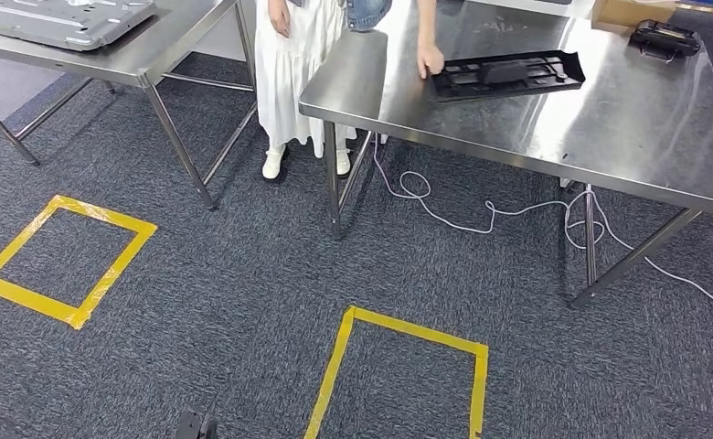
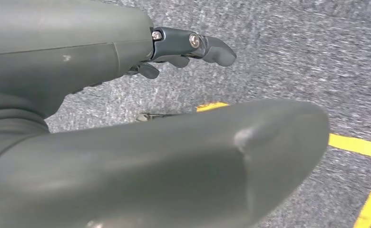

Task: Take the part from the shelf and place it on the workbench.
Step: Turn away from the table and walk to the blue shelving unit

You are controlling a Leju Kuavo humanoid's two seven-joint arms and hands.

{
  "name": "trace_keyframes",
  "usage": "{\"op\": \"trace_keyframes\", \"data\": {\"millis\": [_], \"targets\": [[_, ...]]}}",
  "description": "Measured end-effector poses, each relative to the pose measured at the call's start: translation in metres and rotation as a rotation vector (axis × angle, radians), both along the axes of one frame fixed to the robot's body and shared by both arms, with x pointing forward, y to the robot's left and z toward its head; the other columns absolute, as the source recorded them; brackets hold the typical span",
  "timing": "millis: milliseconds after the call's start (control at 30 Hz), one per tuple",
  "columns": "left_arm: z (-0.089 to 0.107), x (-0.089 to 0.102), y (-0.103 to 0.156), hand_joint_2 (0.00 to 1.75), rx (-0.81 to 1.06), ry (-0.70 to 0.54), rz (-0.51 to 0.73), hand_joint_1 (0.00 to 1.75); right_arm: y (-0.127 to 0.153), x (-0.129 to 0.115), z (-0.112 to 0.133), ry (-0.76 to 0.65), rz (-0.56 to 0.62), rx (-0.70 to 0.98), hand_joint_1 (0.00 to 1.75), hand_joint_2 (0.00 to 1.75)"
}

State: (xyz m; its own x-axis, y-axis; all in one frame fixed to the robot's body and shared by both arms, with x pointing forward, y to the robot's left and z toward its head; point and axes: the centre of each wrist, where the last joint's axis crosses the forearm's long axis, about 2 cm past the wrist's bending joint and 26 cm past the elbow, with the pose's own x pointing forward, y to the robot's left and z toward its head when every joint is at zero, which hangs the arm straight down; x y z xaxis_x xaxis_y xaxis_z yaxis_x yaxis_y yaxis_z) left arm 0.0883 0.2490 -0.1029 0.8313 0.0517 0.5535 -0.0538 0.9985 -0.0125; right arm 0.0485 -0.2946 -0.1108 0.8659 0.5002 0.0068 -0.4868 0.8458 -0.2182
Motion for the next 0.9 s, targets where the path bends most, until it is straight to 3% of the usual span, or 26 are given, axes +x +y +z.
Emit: {"op": "trace_keyframes", "data": {"millis": [900], "targets": [[0.0002, -0.0008, -0.0034, 0.00, -0.001, 0.009, 0.002, 0.00, 0.0048, 0.0012, 0.0001, 0.008, 0.004, 0.009, 0.00, 1.75]]}}
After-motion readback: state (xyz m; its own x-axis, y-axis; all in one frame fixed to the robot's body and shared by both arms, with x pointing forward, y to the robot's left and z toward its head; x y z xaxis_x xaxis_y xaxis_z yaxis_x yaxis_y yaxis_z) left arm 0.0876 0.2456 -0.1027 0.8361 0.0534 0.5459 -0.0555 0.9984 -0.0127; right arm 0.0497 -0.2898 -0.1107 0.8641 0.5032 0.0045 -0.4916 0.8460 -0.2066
